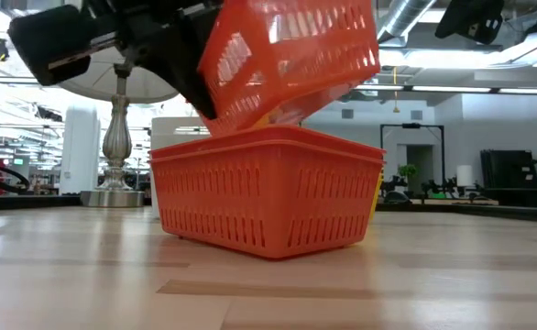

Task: Stack baskets by color
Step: Stack the top orange bin on top of the bottom orange bin, then return to Home Position

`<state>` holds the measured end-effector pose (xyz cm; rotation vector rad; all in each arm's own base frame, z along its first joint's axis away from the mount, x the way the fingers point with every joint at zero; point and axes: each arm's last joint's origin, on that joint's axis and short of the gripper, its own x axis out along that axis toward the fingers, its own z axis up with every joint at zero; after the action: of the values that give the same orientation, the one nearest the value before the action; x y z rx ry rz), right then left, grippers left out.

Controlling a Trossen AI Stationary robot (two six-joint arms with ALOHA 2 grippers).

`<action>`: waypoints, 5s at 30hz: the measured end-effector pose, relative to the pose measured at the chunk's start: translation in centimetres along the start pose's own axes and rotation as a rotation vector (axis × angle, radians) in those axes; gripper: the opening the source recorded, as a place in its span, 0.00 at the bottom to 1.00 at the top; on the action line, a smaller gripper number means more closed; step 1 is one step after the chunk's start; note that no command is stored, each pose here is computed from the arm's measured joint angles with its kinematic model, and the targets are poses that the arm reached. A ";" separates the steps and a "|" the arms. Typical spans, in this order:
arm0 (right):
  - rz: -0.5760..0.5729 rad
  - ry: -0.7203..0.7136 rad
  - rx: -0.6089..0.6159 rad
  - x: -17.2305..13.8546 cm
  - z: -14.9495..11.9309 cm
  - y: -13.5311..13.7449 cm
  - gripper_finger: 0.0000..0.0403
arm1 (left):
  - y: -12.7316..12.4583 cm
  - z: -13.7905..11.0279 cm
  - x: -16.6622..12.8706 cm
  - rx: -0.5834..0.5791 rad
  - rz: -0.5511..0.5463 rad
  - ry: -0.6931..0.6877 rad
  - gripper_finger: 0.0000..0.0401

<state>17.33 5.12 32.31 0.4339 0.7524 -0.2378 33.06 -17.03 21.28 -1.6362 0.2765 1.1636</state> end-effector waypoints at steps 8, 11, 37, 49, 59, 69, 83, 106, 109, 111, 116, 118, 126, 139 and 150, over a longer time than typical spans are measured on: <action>-0.001 0.000 0.001 0.0 0.0 0.0 0.03 | -0.3 0.4 -0.3 0.490 -0.059 -0.071 0.00; 0.000 -0.001 0.004 0.0 0.0 0.0 0.03 | -0.9 0.9 -0.8 0.794 -0.027 -0.041 0.00; 0.004 -0.013 0.016 0.0 0.1 0.1 0.03 | -10.1 7.5 -0.2 1.992 -0.263 0.112 0.00; 0.000 -0.044 0.052 0.0 0.3 0.1 0.03 | -11.2 8.8 0.7 2.462 -0.540 0.302 0.00; -0.001 -0.045 0.051 0.0 0.3 0.1 0.03 | -11.7 7.3 0.8 2.448 -0.824 0.355 0.00; -0.005 -0.041 0.040 0.0 0.3 0.1 0.03 | -11.4 5.5 1.5 2.534 -0.908 0.443 0.00; -0.004 -0.041 0.041 0.0 0.3 0.1 0.03 | -9.7 5.3 4.0 2.628 -0.792 0.598 0.00; -0.005 -0.039 0.047 0.0 0.3 0.1 0.03 | -7.9 5.4 5.5 2.817 -0.675 0.738 0.00; -0.005 -0.039 0.049 0.0 0.3 0.1 0.03 | -7.7 5.3 5.4 2.825 -0.638 0.723 0.00; -0.005 -0.039 0.049 0.0 0.3 0.1 0.03 | -7.7 5.3 5.3 2.827 -0.632 0.727 0.00; -0.005 -0.039 0.049 0.0 0.3 0.1 0.03 | -8.4 5.0 4.7 2.841 -0.624 0.678 0.01; -0.004 -0.039 0.049 0.0 0.3 0.1 0.03 | -8.8 5.0 4.5 2.856 -0.637 0.659 0.04; -0.005 -0.039 0.049 0.0 0.3 0.1 0.03 | -9.1 4.9 4.0 2.868 -0.662 0.680 0.26; -0.005 -0.038 0.046 0.0 0.3 0.1 0.03 | -10.1 5.4 2.2 2.785 -0.538 0.715 0.23; -0.005 -0.038 0.046 0.0 0.3 0.1 0.03 | -9.0 5.6 3.2 2.836 -0.520 0.788 0.05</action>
<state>17.54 5.08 32.49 0.4702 0.7118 -0.2677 37.65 -7.49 24.45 0.6579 1.0739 -0.7546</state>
